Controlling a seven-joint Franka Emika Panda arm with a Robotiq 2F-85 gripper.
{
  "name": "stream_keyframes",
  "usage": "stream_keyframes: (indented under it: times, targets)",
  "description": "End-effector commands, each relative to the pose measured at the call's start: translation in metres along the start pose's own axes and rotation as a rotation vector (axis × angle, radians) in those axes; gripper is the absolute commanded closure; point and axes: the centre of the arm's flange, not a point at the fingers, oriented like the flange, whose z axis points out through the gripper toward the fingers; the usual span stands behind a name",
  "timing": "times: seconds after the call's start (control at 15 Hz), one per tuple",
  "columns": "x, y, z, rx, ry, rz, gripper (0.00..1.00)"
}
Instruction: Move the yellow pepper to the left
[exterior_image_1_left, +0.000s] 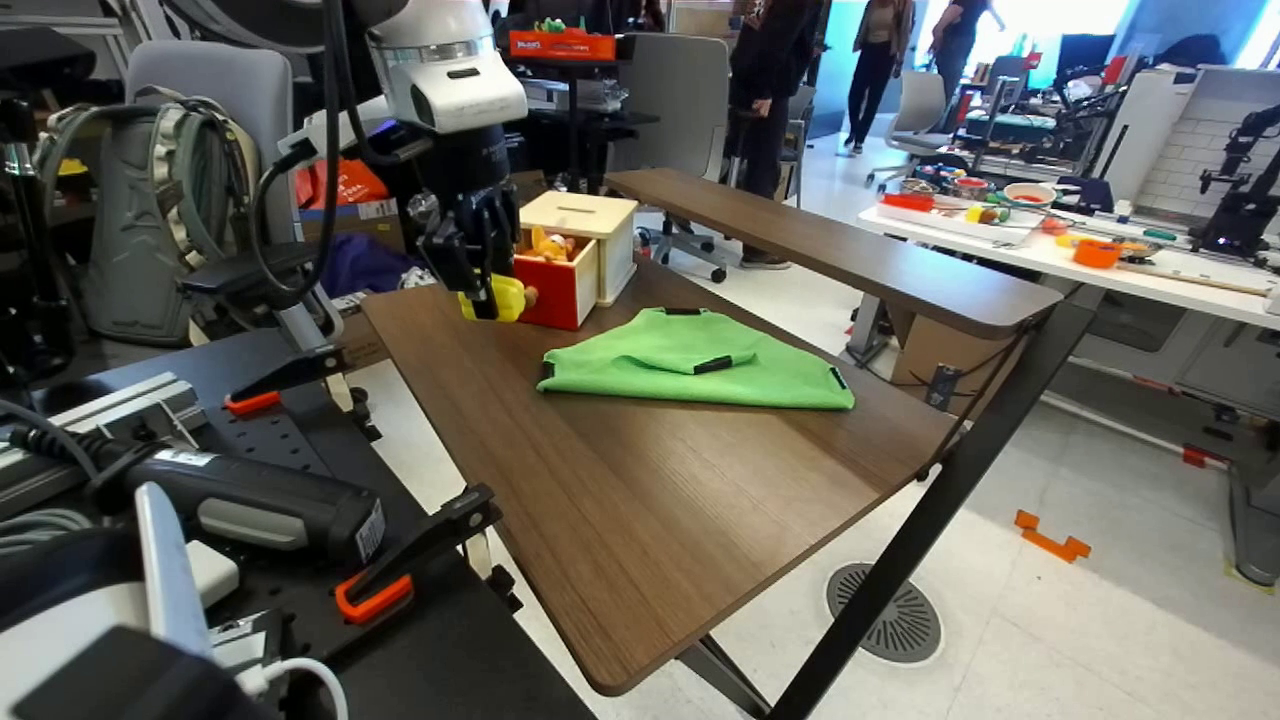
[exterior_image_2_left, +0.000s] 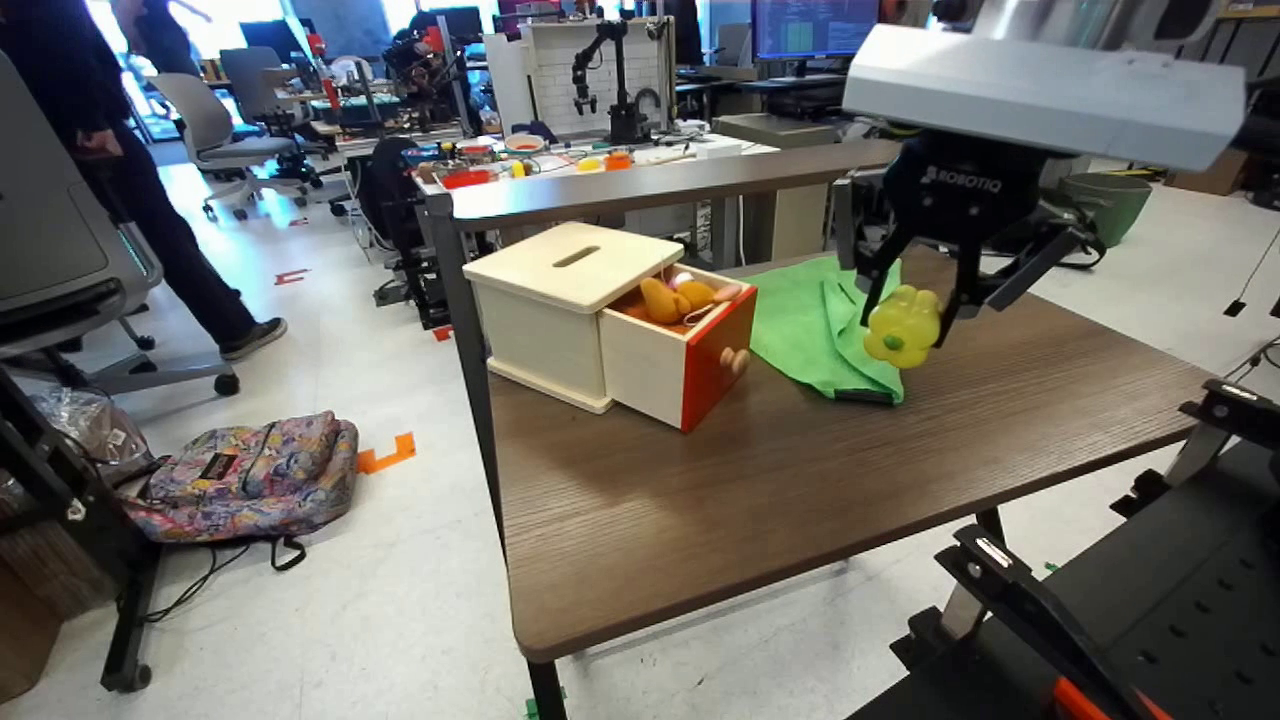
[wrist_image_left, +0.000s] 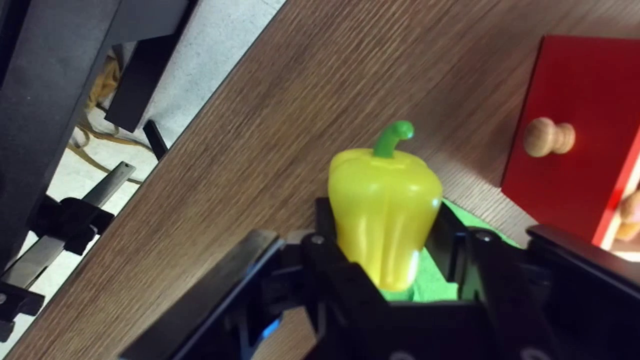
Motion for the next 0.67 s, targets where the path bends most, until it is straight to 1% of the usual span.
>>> stream_keyframes:
  times: [0.0, 0.2, 0.6]
  targets:
    - [-0.005, -0.032, 0.022, -0.055, -0.009, -0.042, 0.78]
    - [-0.006, -0.038, 0.046, -0.097, -0.015, -0.07, 0.78]
    - [-0.002, -0.034, 0.085, -0.168, -0.017, -0.092, 0.78]
